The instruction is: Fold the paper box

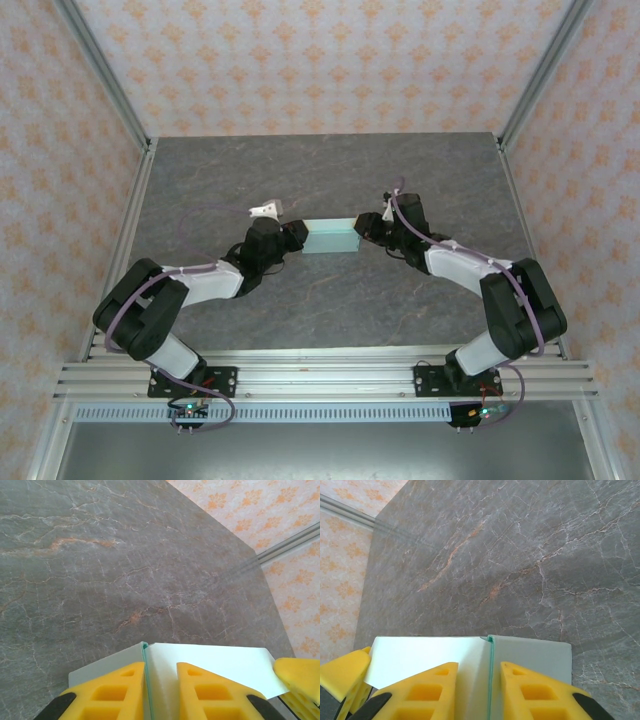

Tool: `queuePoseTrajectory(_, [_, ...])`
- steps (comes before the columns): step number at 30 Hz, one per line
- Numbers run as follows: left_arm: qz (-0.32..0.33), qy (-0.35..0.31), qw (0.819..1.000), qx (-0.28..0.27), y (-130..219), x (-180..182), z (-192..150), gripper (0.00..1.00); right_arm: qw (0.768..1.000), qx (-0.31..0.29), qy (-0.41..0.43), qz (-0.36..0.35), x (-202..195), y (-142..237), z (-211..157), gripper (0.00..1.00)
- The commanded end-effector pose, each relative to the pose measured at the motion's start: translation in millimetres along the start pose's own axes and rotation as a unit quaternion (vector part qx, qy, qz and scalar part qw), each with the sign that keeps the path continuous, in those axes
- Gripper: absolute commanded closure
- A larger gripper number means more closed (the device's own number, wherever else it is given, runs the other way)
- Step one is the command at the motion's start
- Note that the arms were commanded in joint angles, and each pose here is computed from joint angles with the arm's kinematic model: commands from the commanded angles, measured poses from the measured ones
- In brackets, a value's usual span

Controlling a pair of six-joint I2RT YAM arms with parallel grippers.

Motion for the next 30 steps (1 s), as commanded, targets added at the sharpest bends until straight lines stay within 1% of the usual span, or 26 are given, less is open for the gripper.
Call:
queuePoseTrajectory(1, [0.126, -0.036, 0.968, 0.214, 21.6, 67.6, -105.1, 0.77, 0.974, 0.102, -0.034, -0.199, -99.8, 6.3, -57.7, 0.76])
queuePoseTrajectory(5, [0.123, -0.054, 0.974, 0.182, 19.9, 51.1, -71.4, 0.7, 0.975, 0.091, -0.016, -0.203, -88.2, 7.2, -46.0, 0.76])
queuePoseTrajectory(9, [0.128, -0.08, 0.977, 0.153, 20.7, 38.4, -38.3, 0.61, 0.974, 0.088, 0.0, -0.208, -83.3, 6.9, -43.0, 0.76])
queuePoseTrajectory(13, [0.135, -0.097, 0.975, 0.144, 19.7, 32.5, -22.3, 0.55, 0.975, 0.088, 0.004, -0.205, -79.0, 5.0, -43.5, 0.76])
queuePoseTrajectory(15, [0.13, -0.094, 0.975, 0.151, 16.9, 32.3, -25.8, 0.54, 0.975, 0.088, 0.007, -0.205, -78.2, 4.8, -43.6, 0.76])
queuePoseTrajectory(18, [0.114, -0.076, 0.976, 0.168, 11.0, 31.8, -40.0, 0.54, 0.974, 0.085, 0.01, -0.209, -77.8, 5.7, -41.7, 0.76])
queuePoseTrajectory(24, [0.101, -0.042, 0.975, 0.195, 9.6, 40.6, -70.5, 0.63, 0.973, 0.075, 0.023, -0.218, -74.7, 12.5, -31.1, 0.68])
queuePoseTrajectory(28, [0.11, -0.045, 0.972, 0.202, 12.6, 47.9, -78.5, 0.66, 0.973, 0.073, 0.026, -0.219, -72.7, 16.5, -21.8, 0.64])
queuePoseTrajectory(30, [0.112, -0.046, 0.972, 0.204, 13.3, 49.9, -80.5, 0.67, 0.974, 0.083, 0.02, -0.211, -71.7, 15.5, -20.8, 0.63])
Point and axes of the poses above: each hand's point on the last joint's axis, 136 mm out from that joint toward the fingers, its own y axis back along the fingers, its own x axis along the line the jaws close on, z = x × y, the point moved 1 cm from there along y, back along the fingers, and after that the axes turned 13 degrees about -y, right-handed, at the moved point
